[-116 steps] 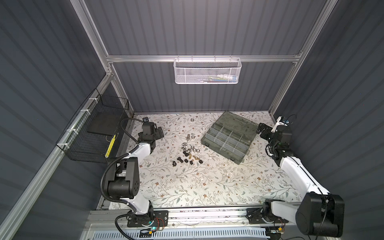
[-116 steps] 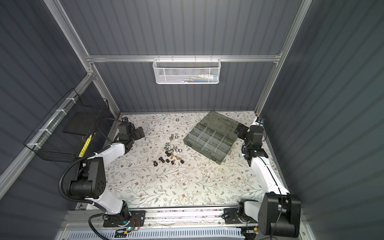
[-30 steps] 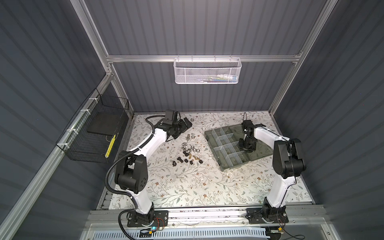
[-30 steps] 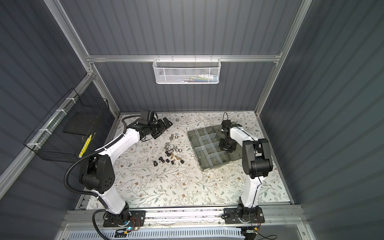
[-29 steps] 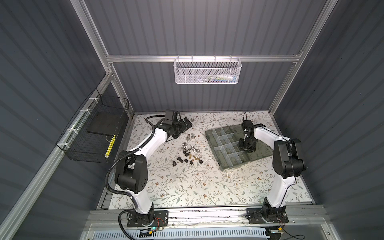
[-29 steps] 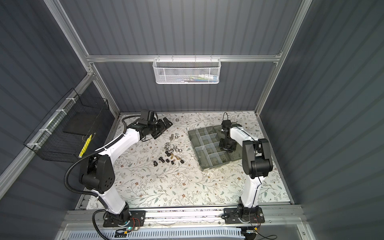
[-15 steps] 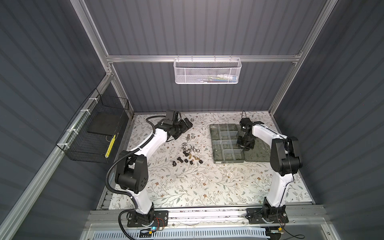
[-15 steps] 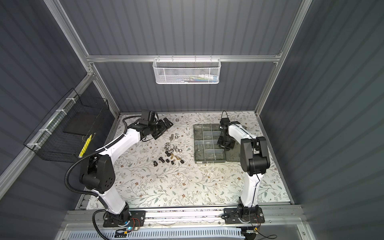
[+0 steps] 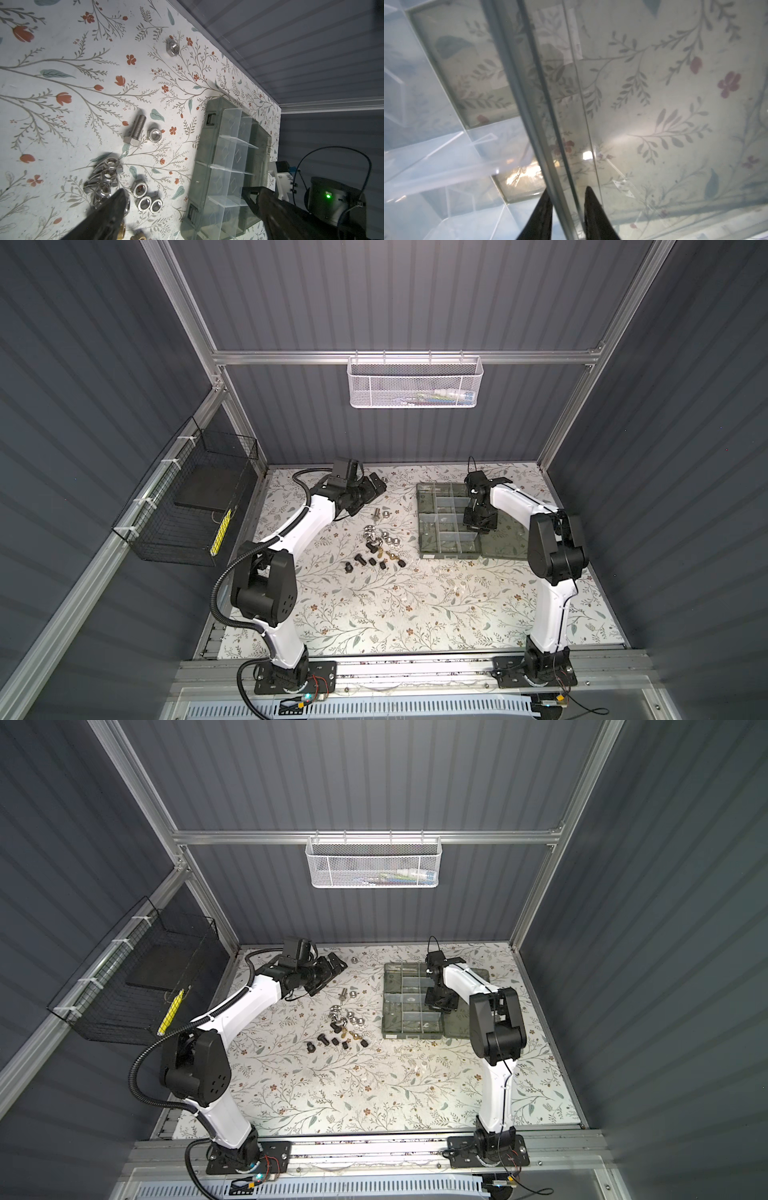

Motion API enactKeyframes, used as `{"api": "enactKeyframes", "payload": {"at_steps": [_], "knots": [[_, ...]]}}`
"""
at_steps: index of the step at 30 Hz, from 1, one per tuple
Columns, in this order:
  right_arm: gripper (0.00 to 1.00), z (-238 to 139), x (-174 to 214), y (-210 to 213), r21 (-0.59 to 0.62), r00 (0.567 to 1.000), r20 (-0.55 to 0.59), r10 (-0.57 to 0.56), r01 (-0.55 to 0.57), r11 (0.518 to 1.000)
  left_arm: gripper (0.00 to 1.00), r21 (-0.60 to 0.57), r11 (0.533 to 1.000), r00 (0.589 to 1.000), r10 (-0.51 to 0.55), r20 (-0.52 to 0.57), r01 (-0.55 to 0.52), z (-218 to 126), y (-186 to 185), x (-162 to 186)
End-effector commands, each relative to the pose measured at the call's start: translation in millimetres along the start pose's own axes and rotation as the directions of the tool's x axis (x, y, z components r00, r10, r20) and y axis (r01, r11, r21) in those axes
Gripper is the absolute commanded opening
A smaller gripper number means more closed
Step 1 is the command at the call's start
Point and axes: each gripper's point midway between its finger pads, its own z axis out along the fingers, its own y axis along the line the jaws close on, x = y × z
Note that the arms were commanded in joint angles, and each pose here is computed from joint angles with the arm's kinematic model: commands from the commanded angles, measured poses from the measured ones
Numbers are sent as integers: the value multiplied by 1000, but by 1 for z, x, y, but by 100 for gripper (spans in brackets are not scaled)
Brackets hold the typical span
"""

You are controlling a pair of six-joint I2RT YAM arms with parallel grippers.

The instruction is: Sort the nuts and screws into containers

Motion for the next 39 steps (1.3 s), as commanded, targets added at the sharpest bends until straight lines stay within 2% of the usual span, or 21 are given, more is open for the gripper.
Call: {"api": "enactKeyframes", "payload": {"at_steps": [1,9,21,24,28,33,39], "knots": [[27,5,5,16,2,996,9,-92,92,996,100,-13,1000,1000,9,-9,-9,6,-3,0],[27,3,9,27,15,982,36,-186,186,983,100,-20,1000,1000,1,-8,-1,12,-1,1],[24,-4,26,-3,121,953,65,-296,287,950,100,-20,999,1000,-28,-12,27,26,1,5],[24,-7,22,-14,165,949,77,-307,291,942,100,-19,999,999,-29,-18,29,29,-1,8],[24,-6,14,-11,151,933,95,-347,332,931,100,-20,1000,999,-21,-24,20,35,-3,9],[25,-6,-4,-16,229,913,106,-395,364,903,100,-17,1000,999,-21,-33,20,40,-4,9],[28,-15,-18,-8,206,907,141,-397,366,908,100,-67,997,999,40,-31,-42,45,-4,-1]]}}
